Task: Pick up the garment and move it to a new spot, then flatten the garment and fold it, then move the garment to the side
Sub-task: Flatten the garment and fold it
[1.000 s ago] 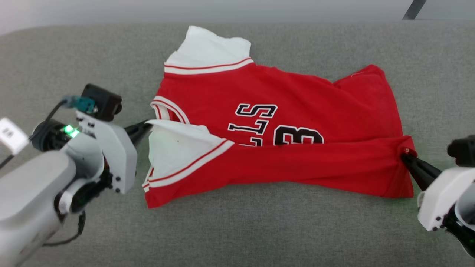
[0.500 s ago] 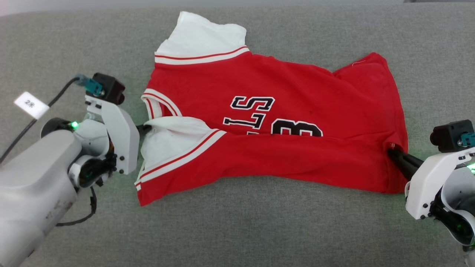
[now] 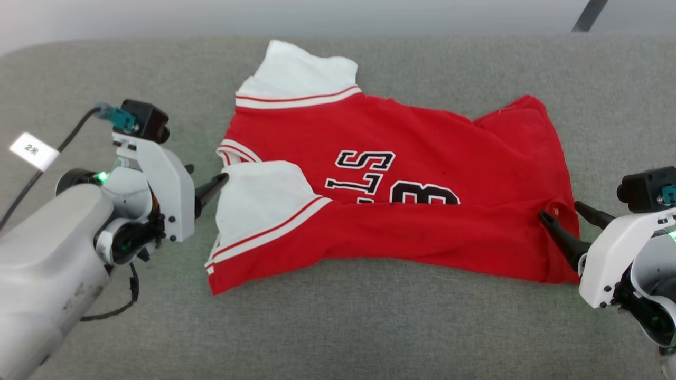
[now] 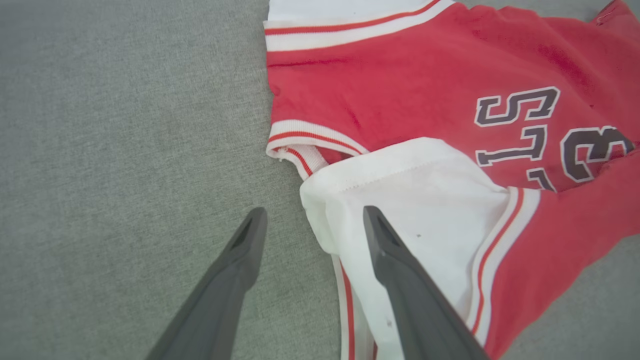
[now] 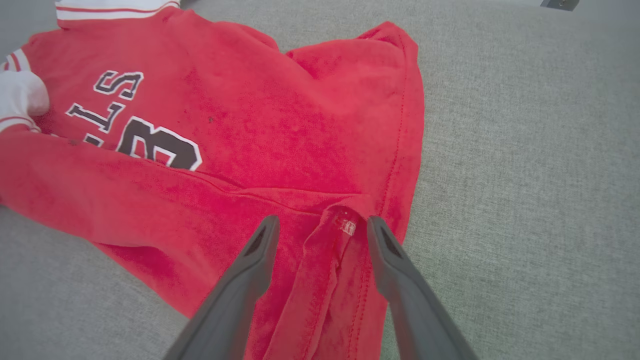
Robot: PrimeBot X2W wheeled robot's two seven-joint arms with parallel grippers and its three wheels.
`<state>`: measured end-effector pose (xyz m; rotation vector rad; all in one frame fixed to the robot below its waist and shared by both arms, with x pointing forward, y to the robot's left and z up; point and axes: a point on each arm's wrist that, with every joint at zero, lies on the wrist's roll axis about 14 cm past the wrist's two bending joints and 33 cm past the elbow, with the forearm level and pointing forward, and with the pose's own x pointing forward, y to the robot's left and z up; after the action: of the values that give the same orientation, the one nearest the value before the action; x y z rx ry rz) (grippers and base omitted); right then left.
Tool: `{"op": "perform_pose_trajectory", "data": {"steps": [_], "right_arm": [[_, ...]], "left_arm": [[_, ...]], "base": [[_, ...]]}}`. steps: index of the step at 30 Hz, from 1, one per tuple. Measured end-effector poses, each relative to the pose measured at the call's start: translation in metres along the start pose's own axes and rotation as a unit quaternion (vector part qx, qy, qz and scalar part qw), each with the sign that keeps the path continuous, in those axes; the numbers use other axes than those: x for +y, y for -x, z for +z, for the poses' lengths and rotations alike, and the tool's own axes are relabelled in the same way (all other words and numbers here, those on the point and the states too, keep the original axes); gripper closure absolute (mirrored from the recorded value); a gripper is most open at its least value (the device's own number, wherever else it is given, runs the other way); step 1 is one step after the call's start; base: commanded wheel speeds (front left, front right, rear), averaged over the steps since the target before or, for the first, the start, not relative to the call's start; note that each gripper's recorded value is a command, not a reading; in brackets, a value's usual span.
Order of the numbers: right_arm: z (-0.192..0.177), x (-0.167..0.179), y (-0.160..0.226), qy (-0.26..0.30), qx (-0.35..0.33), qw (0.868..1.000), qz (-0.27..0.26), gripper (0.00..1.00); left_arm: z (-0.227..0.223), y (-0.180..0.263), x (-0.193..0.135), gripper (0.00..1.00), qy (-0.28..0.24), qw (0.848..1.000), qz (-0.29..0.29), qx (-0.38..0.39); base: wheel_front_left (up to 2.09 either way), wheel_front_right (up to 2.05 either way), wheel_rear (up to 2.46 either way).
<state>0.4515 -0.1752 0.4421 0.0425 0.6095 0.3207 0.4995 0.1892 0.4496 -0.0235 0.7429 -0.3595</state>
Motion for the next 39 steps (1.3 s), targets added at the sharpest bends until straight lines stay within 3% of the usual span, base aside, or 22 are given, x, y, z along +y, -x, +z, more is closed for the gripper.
{"op": "perform_pose_trajectory", "data": {"steps": [8,17,28,39], "right_arm": [[0.017,0.01,0.018,0.001,-0.043,0.999,0.001,0.0],[0.034,0.018,0.051,-0.016,-0.102,0.995,-0.005,0.0],[0.013,-0.002,0.097,-0.065,-0.134,0.987,-0.059,0.0],[0.003,-0.019,0.114,-0.102,-0.141,0.98,-0.097,0.0]], "left_arm": [[0.003,0.031,-0.006,0.0,0.033,0.999,0.002,-0.019],[-0.023,0.06,-0.008,0.0,0.075,0.996,0.018,0.05],[-0.064,0.051,-0.029,0.0,0.101,0.98,0.009,0.173],[-0.09,0.027,-0.031,0.0,0.113,0.967,0.012,0.23]], "base": [[0.0,0.0,0.0],[0.0,0.0,0.0],[0.0,0.0,0.0],[0.0,0.0,0.0]]}}
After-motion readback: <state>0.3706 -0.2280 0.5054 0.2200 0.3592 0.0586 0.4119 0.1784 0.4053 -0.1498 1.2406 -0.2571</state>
